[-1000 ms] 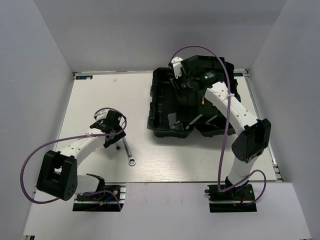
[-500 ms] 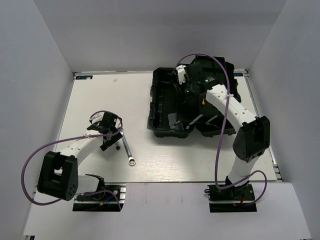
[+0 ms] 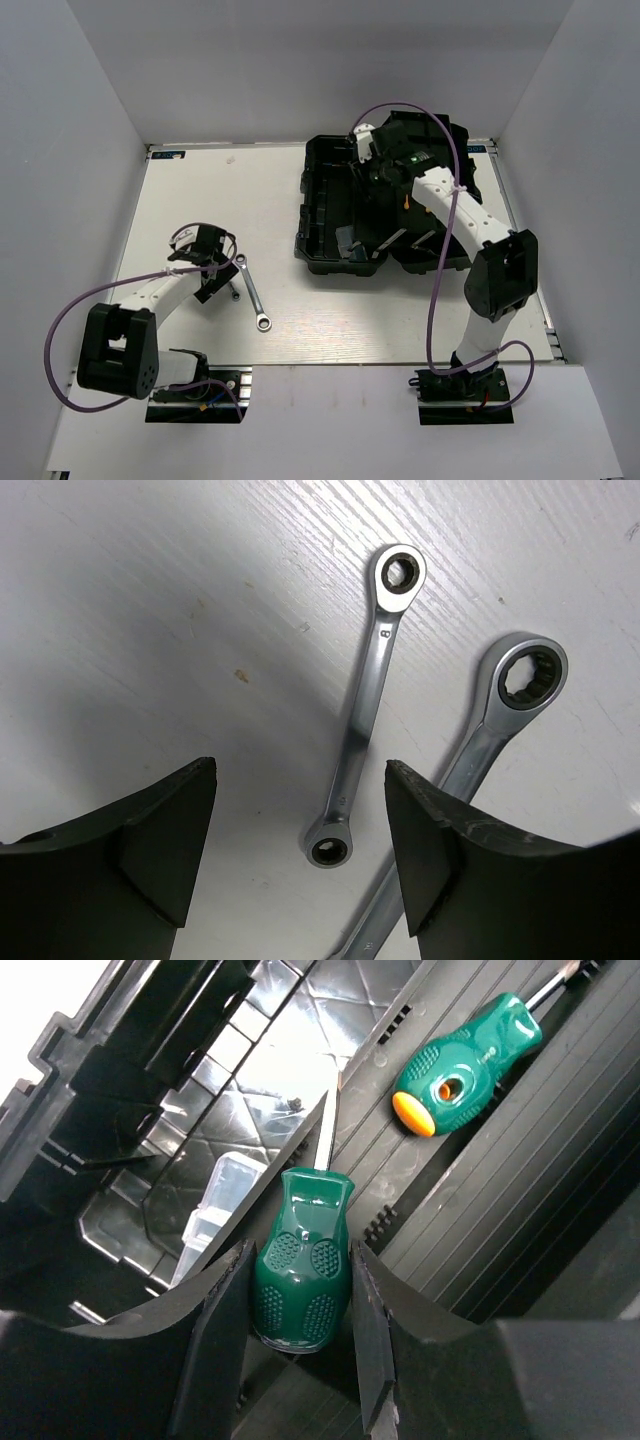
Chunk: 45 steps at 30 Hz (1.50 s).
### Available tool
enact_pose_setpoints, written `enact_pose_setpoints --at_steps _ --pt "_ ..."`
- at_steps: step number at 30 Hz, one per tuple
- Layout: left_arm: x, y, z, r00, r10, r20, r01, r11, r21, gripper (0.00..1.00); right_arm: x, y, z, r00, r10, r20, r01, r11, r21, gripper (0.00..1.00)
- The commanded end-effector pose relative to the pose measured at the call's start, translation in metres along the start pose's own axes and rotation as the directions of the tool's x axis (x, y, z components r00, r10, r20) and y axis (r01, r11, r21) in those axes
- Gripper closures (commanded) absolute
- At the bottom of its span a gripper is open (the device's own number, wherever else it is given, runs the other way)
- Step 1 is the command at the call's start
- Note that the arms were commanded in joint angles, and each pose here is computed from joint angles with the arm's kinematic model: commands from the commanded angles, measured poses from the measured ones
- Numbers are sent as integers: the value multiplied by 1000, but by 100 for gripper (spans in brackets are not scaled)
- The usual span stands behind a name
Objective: Sort the tools into containers
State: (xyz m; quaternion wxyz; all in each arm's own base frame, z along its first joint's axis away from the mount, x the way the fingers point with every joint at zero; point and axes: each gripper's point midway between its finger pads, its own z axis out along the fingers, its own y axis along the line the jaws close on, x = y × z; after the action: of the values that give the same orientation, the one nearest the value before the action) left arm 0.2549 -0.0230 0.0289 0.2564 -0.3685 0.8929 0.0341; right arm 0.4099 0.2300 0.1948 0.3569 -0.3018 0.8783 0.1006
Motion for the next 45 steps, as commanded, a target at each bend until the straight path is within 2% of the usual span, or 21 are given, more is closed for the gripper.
enact_pose_setpoints --at_steps 1,5,6,11,22,32,39,45 --pt "-2 -3 3 1000 -26 -4 26 1000 15 22 -20 -12 3 998 -18 52 17 1000 24 95" --pt "-5 -3 4 999 -36 -2 36 999 10 22 -14 -15 9 999 -24 33 23 1000 14 71" --pt "-5 -3 4 999 -36 -2 36 999 10 22 -13 -13 9 999 -23 30 23 1000 5 61" --pt "-6 -4 9 999 -40 -8 40 999 -4 22 -14 -8 2 999 -25 39 26 999 -28 47" --pt "-10 -9 24 1000 9 -22 -10 999 -51 23 -36 16 -59 985 -3 171 23 993 -113 42" --pt "16 4 33 984 116 -139 -134 982 -132 30 -39 31 -90 967 48 252 -5 986 -169 41" --pt "24 9 33 980 129 -153 -150 979 -140 40 -36 44 -99 966 51 254 10 972 -235 40" --pt "43 16 40 963 165 -213 -199 968 -153 59 -35 48 -116 955 51 293 24 969 -245 38"
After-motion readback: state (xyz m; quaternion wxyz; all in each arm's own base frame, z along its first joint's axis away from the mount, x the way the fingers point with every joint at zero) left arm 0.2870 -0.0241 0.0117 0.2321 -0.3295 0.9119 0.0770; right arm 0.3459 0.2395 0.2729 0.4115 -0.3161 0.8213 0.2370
